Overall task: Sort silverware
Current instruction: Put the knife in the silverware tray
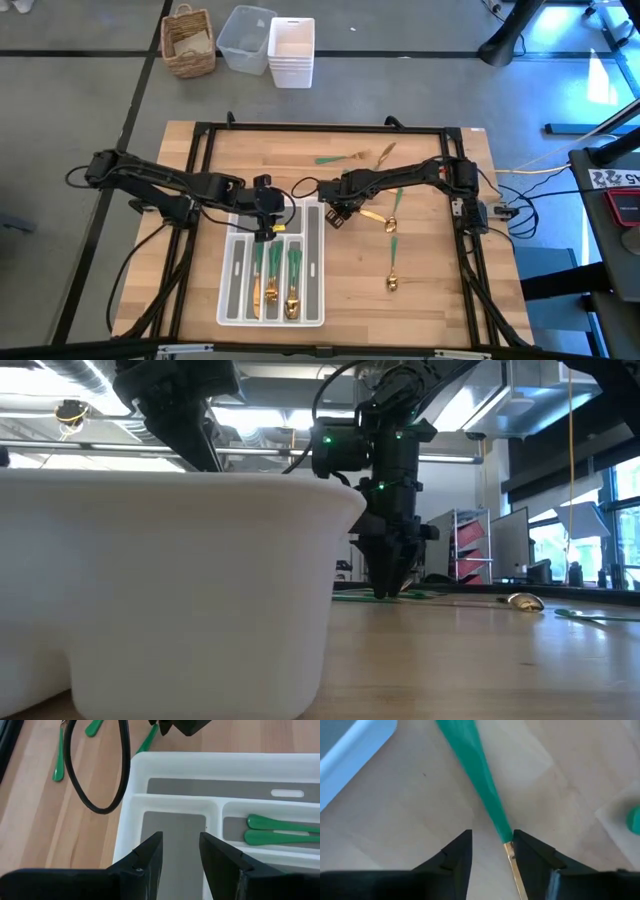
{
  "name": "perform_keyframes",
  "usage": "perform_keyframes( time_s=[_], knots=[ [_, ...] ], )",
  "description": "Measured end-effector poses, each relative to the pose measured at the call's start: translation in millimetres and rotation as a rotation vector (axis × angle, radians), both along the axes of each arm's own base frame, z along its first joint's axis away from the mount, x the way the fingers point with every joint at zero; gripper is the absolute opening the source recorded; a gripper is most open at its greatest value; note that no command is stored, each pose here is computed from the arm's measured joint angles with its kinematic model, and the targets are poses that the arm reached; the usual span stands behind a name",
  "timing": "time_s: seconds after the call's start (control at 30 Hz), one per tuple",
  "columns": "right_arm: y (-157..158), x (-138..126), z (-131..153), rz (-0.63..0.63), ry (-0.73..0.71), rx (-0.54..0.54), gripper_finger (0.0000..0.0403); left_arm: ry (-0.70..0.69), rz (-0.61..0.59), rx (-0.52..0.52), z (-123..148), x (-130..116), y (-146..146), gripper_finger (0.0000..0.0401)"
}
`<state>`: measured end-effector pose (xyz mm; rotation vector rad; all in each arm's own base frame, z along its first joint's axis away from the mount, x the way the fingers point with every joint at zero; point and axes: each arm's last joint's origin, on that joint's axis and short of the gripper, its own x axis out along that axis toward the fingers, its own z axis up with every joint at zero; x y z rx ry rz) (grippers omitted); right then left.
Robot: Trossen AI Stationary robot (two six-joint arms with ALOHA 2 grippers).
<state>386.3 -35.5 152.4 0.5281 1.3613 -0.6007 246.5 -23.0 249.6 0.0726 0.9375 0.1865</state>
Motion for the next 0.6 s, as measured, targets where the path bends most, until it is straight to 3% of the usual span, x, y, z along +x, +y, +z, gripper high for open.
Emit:
perform_keyframes(
  time_s=[0.37, 0.6],
  knots=[
    [2, -1, 0, 0.009, 0.006, 0.071, 0.0151, -0.016, -0.043, 0.03, 7, -5, 2, 0.0123],
    [-1, 3, 16, 0.051, 0.029, 0.047, 0.0152, -0.066, 0.02, 0.024, 25, -23, 19, 0.0123]
  ],
)
